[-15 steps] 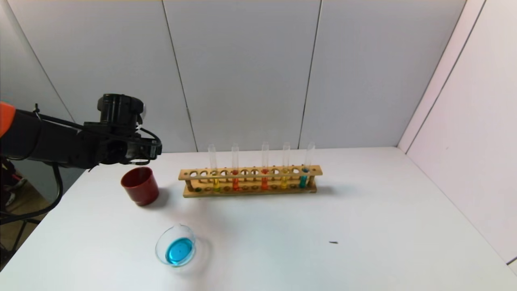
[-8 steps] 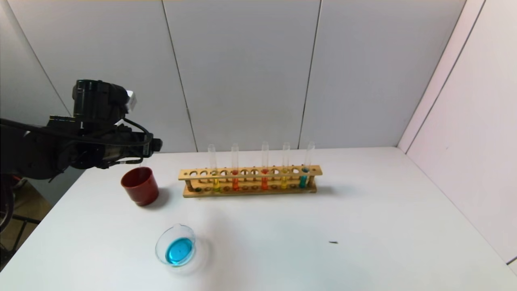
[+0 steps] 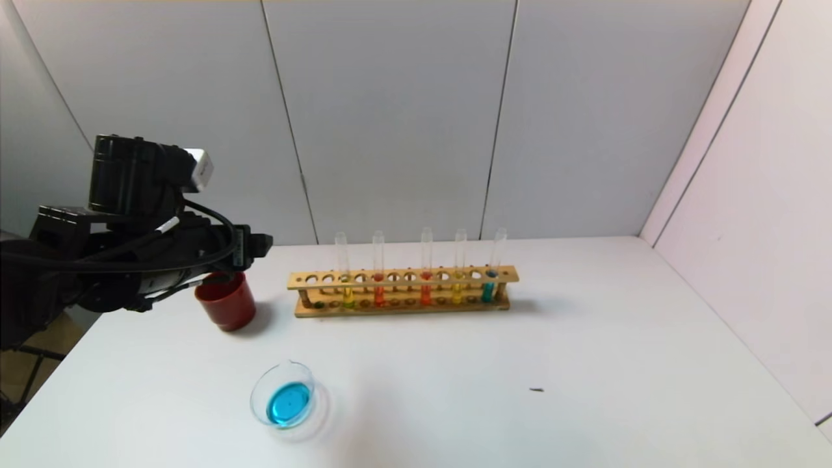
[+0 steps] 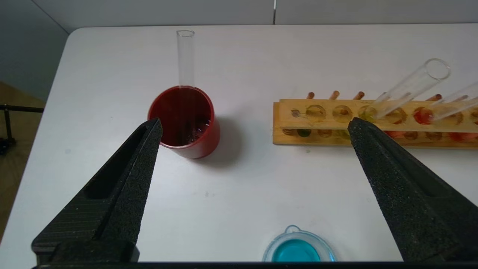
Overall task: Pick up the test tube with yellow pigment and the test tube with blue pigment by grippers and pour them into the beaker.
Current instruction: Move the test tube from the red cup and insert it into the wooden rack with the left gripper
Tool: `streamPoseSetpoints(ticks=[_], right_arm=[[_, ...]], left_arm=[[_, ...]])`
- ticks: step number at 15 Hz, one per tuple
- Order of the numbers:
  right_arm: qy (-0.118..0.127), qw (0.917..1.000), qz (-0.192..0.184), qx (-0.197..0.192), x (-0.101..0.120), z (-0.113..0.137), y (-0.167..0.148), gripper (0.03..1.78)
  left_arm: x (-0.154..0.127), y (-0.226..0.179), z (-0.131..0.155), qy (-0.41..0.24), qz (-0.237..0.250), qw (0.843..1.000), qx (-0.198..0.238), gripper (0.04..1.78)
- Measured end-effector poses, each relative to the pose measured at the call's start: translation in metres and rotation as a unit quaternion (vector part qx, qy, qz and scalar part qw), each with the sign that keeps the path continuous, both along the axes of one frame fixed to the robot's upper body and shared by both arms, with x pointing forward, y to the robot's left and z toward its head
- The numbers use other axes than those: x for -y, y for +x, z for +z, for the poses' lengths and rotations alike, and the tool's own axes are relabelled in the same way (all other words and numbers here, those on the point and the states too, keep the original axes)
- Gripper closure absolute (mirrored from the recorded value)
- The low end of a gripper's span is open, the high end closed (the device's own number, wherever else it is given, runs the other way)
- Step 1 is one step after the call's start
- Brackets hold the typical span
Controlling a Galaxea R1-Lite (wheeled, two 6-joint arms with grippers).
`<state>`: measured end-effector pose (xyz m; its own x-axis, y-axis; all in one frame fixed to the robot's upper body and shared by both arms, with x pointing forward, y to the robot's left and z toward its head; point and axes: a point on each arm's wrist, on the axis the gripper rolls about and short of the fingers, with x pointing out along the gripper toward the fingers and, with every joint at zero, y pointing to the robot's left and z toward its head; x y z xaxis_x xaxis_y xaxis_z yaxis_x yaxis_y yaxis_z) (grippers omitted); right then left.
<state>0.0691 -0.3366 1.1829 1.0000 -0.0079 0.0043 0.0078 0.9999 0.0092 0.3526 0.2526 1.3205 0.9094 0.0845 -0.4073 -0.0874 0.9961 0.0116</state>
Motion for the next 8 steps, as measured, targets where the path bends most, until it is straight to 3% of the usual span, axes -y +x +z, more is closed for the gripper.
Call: streamPoseSetpoints(ticks=[4, 8], right_arm=[[0.0, 1.0, 0.0, 0.0, 0.0, 0.0, 0.0, 0.11], [0.0, 1.0, 0.0, 0.0, 0.0, 0.0, 0.0, 0.11]], left_arm=[[0.032, -0.009, -0.014, -0.028, 0.006, 1.0, 0.006, 0.07], [0.057, 0.001, -0.027, -0.042, -0.021, 0.998, 0.029, 0.07]])
